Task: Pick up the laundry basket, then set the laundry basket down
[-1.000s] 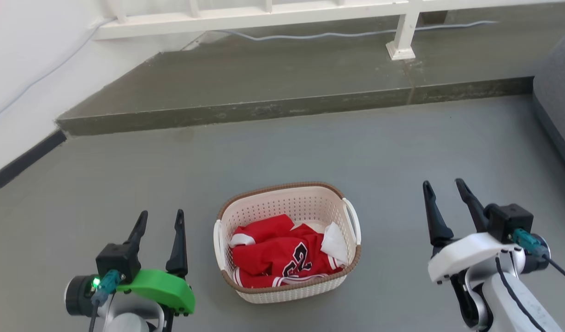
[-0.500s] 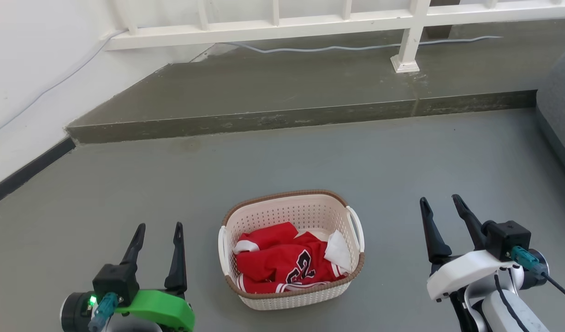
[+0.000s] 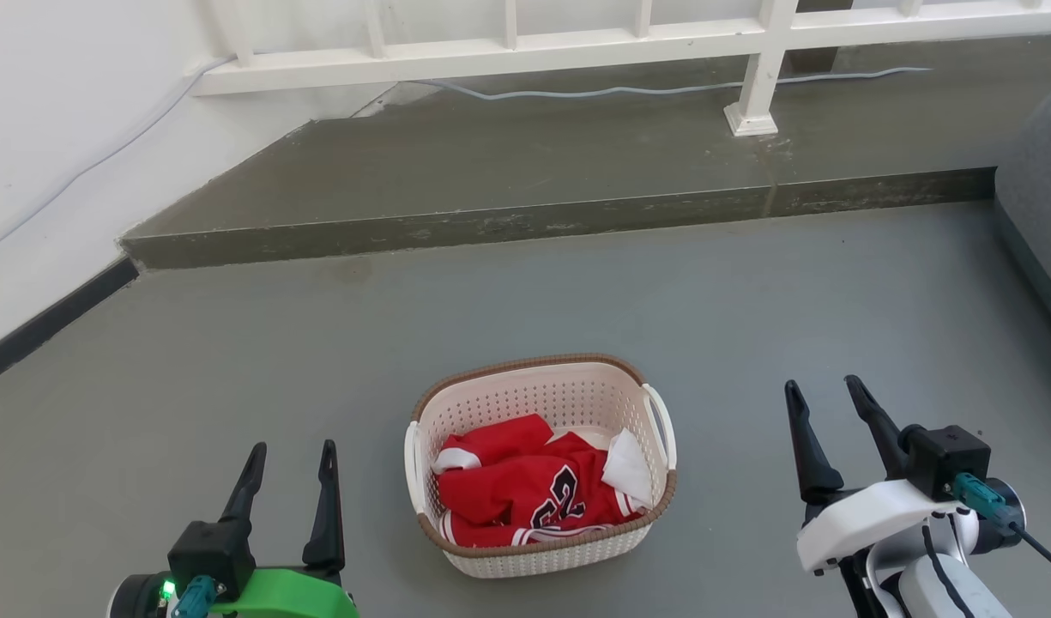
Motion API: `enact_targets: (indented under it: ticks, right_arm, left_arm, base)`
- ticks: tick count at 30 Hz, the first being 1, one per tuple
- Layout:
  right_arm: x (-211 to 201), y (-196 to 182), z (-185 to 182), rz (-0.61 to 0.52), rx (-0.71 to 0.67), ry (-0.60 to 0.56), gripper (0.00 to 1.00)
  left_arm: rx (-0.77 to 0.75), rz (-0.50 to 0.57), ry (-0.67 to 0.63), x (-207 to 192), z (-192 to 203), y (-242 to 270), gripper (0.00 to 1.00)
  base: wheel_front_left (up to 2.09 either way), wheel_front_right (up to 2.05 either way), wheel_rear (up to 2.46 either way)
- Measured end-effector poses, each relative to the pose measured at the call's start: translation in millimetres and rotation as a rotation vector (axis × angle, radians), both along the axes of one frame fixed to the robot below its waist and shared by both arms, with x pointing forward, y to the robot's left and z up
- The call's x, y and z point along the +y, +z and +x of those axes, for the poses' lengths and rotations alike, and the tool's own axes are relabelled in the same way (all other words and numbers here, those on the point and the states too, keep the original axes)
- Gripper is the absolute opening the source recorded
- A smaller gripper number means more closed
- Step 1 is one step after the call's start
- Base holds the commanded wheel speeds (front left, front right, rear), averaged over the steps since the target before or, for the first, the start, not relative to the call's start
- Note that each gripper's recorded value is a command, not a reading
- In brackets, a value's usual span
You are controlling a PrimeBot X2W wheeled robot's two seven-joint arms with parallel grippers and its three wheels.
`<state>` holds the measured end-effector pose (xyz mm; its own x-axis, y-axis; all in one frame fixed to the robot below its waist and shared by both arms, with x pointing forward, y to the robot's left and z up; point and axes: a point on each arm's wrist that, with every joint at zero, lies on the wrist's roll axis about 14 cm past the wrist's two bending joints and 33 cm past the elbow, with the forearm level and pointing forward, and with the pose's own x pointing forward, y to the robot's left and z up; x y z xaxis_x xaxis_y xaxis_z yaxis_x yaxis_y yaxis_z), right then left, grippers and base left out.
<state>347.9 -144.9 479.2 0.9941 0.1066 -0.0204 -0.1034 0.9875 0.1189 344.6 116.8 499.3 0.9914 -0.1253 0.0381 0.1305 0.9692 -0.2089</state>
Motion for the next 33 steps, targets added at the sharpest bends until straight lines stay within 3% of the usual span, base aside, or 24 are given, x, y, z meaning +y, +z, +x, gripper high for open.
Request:
enact_targets:
  ticks: [20,21,26,33]
  right_arm:
    - [-2,-2,-4,0.003,0.005,-0.006,1.0]
    - [-2,-3,-5,0.003,0.009,-0.006,0.0]
    - [2,-24,-17,0.014,0.077,-0.008,0.0]
    - [0,-25,-16,0.072,0.09,-0.022,0.0]
  left_arm:
    - [0.0,0.005,0.019,4,-7,-1,1.0]
    - [-0.001,0.005,0.019,4,-7,0,0.0]
    - [0.044,0.007,0.01,1,-11,-14,0.0]
    - [0.064,-0.049,0.016,1,-14,-17,0.0]
  base:
    - [0.0,0.0,0.0]
    - [0.0,0.0,0.0]
    - [0.0,0.0,0.0]
    - [0.0,0.0,0.0]
